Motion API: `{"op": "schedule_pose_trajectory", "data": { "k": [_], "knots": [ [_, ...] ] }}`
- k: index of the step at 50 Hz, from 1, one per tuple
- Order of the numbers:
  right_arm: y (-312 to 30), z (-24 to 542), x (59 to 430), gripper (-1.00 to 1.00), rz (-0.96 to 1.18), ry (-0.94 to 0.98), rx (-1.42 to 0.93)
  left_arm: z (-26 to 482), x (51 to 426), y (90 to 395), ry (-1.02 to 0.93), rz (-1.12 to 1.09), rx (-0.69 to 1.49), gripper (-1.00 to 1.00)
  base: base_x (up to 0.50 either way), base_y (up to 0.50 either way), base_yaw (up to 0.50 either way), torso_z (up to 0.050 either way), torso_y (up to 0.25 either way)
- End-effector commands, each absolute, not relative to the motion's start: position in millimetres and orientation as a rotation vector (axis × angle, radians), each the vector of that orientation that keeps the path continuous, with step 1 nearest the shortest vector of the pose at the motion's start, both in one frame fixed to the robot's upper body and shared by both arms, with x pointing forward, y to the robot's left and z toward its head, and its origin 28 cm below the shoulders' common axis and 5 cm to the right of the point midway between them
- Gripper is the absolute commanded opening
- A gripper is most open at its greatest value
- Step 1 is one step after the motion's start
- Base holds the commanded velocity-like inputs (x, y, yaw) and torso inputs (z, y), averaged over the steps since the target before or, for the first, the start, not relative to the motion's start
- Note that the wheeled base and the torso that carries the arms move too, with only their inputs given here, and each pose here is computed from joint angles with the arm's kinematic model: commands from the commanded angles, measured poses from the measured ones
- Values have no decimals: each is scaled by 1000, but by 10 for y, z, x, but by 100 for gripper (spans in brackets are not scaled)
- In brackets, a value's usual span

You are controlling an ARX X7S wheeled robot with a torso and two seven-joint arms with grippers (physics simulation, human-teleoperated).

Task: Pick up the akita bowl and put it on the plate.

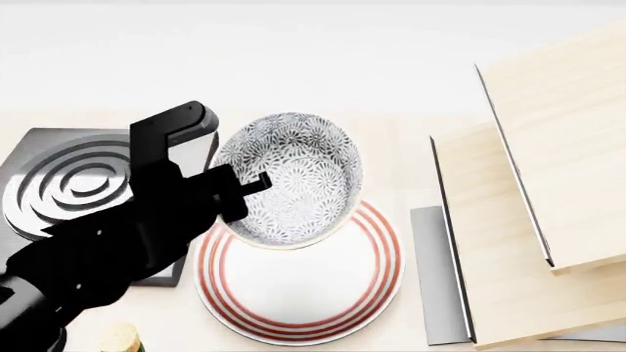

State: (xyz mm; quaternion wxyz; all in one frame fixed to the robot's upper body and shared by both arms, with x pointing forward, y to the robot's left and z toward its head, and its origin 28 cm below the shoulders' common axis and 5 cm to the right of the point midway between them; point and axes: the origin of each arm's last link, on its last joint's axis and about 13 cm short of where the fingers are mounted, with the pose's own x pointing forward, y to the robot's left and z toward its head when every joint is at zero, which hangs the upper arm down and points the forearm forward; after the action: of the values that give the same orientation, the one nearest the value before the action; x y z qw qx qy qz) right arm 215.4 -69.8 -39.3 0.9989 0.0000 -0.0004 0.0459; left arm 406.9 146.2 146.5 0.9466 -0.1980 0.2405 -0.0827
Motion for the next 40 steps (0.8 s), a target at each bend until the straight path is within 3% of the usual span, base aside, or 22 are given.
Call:
{"op": "schedule_pose_trajectory", "data": {
  "k": [1,40],
  "knots": [
    [-652,-481,2149,100,107,19,-61,1391,4038,1429,500,-183,-403,-100,15,3,6,0,0],
    [-642,-525,2151,100,111,26,-65,1175,3951,1388,535,-169,-396,-100,8,4,7,-4,0]
  ]
}}
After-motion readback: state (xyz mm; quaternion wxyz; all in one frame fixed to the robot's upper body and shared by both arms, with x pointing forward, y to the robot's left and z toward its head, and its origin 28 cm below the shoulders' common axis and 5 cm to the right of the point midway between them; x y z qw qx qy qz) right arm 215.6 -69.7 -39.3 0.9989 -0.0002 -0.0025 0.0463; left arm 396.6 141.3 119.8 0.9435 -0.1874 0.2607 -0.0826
